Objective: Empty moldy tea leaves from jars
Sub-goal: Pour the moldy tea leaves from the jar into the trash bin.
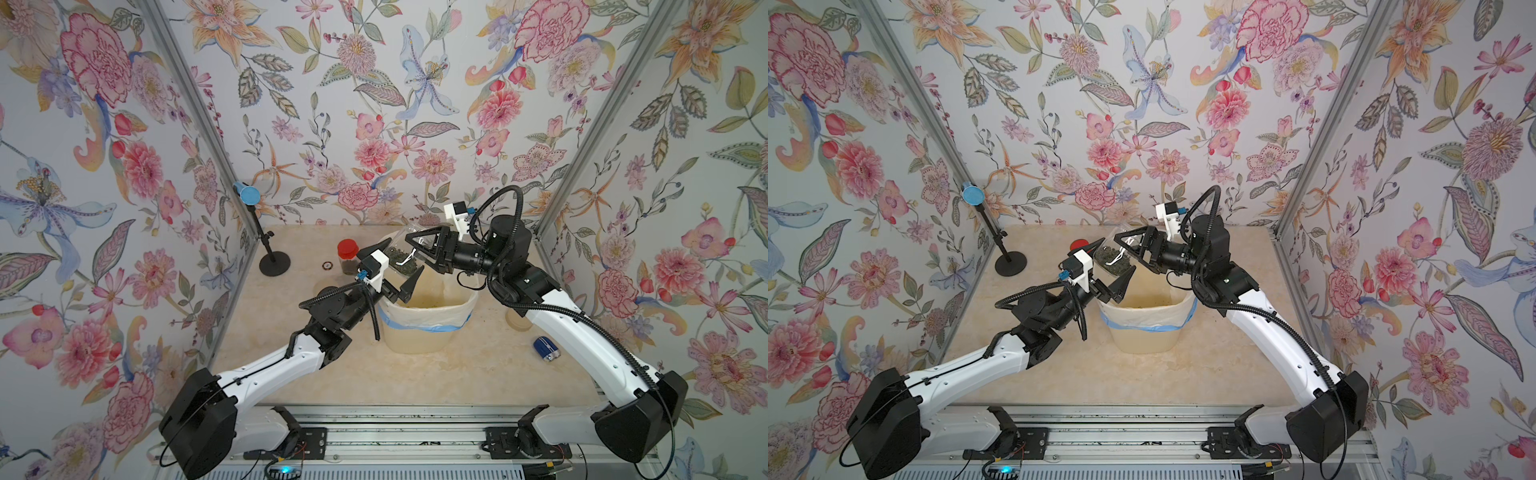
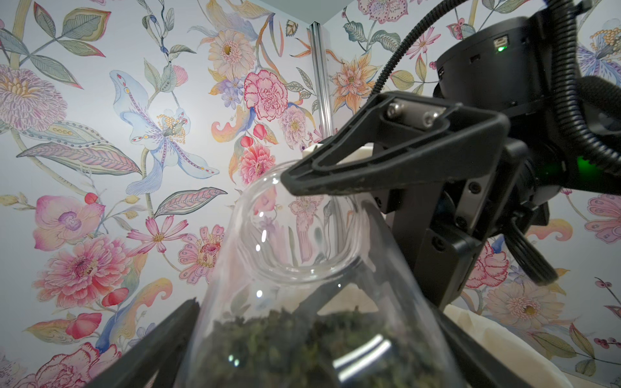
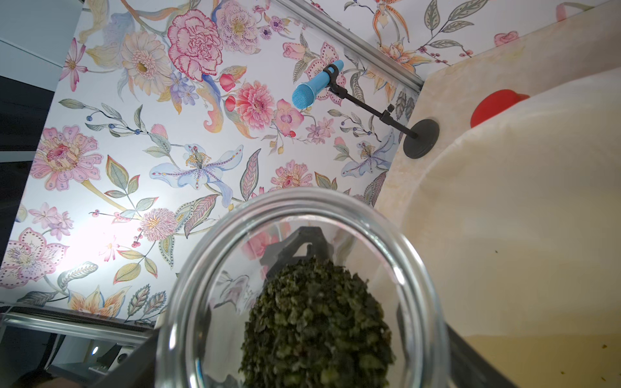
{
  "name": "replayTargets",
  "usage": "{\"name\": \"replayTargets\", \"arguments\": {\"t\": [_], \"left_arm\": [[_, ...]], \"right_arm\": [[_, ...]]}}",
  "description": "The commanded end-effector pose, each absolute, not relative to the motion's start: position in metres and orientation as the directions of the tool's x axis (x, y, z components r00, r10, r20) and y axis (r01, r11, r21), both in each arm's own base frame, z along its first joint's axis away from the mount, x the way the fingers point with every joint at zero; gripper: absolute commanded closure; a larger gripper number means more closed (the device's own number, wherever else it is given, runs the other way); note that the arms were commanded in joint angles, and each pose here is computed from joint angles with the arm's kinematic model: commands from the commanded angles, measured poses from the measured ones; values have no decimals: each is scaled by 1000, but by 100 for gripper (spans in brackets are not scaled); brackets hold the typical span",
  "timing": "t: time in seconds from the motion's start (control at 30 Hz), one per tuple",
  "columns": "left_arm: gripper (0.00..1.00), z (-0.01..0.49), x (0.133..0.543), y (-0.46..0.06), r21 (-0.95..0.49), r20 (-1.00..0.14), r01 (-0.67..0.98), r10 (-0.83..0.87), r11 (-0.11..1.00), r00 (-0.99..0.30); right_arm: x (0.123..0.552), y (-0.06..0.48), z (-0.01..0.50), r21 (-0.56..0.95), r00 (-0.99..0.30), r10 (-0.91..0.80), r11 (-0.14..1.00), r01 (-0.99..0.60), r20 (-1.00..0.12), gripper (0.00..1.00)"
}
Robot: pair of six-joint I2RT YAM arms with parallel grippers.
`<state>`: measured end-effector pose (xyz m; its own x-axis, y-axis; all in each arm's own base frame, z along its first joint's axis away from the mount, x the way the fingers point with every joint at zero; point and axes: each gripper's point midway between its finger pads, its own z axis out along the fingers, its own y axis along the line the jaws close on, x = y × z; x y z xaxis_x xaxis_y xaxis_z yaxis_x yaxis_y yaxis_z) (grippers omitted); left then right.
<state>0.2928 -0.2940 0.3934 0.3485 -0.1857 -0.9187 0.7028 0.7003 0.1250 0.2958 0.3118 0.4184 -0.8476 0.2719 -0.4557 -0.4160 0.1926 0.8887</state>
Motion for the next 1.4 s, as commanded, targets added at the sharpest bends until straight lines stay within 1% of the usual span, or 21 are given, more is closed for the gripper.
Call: {"name": "replayTargets", "arguments": {"t": [0.0,0.47,0.63,0.97,1.03,1.13,1.17,1.27,1.3,1.33,1.37], "left_arm": [[0,403,292,-294,133,-903,686,-197,715,381],[3,412,287,-292,153,-893,683,-197,714,405],[5,413,289,-291,160,-890,670,-187,725,415],[2,415,291,-293,155,-884,666,-199,730,424],[3,415,291,-295,158,-884,669,-198,726,423],[9,413,293,-297,160,-890,673,-190,722,415],[13,413,293,-298,163,-890,675,-189,720,416],[35,413,294,-302,170,-895,683,-179,710,408],[39,413,294,-302,171,-896,684,-177,709,407],[41,414,293,-302,168,-895,684,-180,710,408],[44,415,293,-300,162,-894,681,-186,714,408]], "right_arm": [[278,304,464,859,-809,300,85,-505,-505,50],[280,304,449,875,-826,291,110,-472,-482,50],[279,306,446,880,-832,288,114,-462,-474,51],[277,307,441,886,-838,291,117,-448,-462,51],[277,307,439,889,-841,292,114,-443,-456,51],[277,307,440,890,-841,292,107,-444,-455,51],[277,307,440,890,-843,291,106,-442,-453,51],[277,307,437,894,-846,288,113,-434,-448,51],[277,307,436,894,-847,287,118,-432,-447,51],[278,307,435,896,-849,286,121,-428,-444,51],[278,306,435,896,-849,286,124,-426,-444,51]]}}
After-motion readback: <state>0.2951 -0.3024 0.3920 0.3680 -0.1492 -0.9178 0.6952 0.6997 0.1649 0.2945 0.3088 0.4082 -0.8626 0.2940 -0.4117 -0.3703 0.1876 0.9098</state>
